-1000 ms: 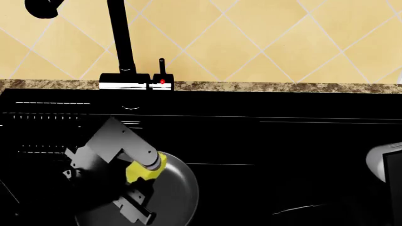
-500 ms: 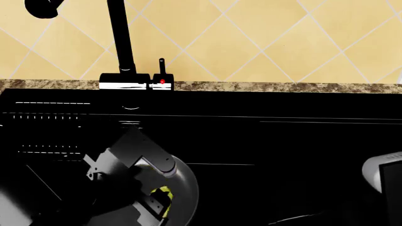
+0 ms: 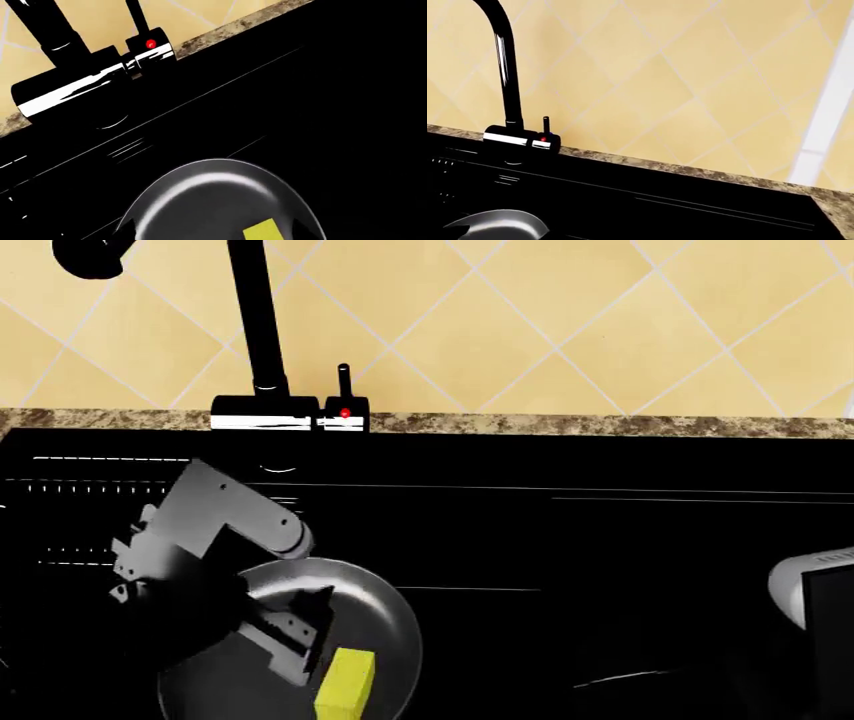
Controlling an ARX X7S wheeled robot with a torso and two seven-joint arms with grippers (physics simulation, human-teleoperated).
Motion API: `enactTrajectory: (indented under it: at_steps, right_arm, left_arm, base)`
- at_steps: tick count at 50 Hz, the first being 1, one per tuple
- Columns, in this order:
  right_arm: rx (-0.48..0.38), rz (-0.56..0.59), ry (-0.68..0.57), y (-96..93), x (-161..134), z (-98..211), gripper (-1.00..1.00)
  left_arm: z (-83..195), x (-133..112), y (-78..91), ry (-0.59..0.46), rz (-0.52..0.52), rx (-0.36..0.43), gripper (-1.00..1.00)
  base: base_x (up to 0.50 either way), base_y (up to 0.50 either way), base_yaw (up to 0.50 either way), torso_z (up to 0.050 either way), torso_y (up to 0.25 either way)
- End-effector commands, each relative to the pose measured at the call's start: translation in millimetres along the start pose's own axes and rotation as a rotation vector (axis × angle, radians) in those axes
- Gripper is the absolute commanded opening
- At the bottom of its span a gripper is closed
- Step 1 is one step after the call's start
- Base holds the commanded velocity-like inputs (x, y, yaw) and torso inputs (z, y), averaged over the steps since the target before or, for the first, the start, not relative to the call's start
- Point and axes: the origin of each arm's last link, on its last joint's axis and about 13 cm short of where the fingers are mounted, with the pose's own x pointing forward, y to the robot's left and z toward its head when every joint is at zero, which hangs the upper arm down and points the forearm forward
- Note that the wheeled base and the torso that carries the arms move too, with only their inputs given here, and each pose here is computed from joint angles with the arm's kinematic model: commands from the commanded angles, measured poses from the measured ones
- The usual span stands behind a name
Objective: Pick the pan and sponge and place them into the sink. Then turn on the water.
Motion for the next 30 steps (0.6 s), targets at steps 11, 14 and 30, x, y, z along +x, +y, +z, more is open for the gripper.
enactTrajectory:
  at_steps: [11,14,30]
  right_arm:
    - [-0.014,-0.099,-0.059,-6.7,9,6,1.0]
    - [-0.033,-0.111,-0.072,-9.0,9,9,1.0]
    - [-0.038,-0.122,-0.072,-7.7,5,3,1.0]
  left_arm:
    - [-8,-66,37.9,-0.262,0.289,-0.278,1.0]
    - [-14,-84,37.3,-0.279,0.319,-0.314,1.0]
    - [-28,-100,47.9,-0.29,0.45,-0.286,1.0]
  base:
    - [0.0,0.0,0.0,0.0,0.0]
    - [0.0,0.0,0.0,0.0,0.0]
    - [0.0,0.0,0.0,0.0,0.0]
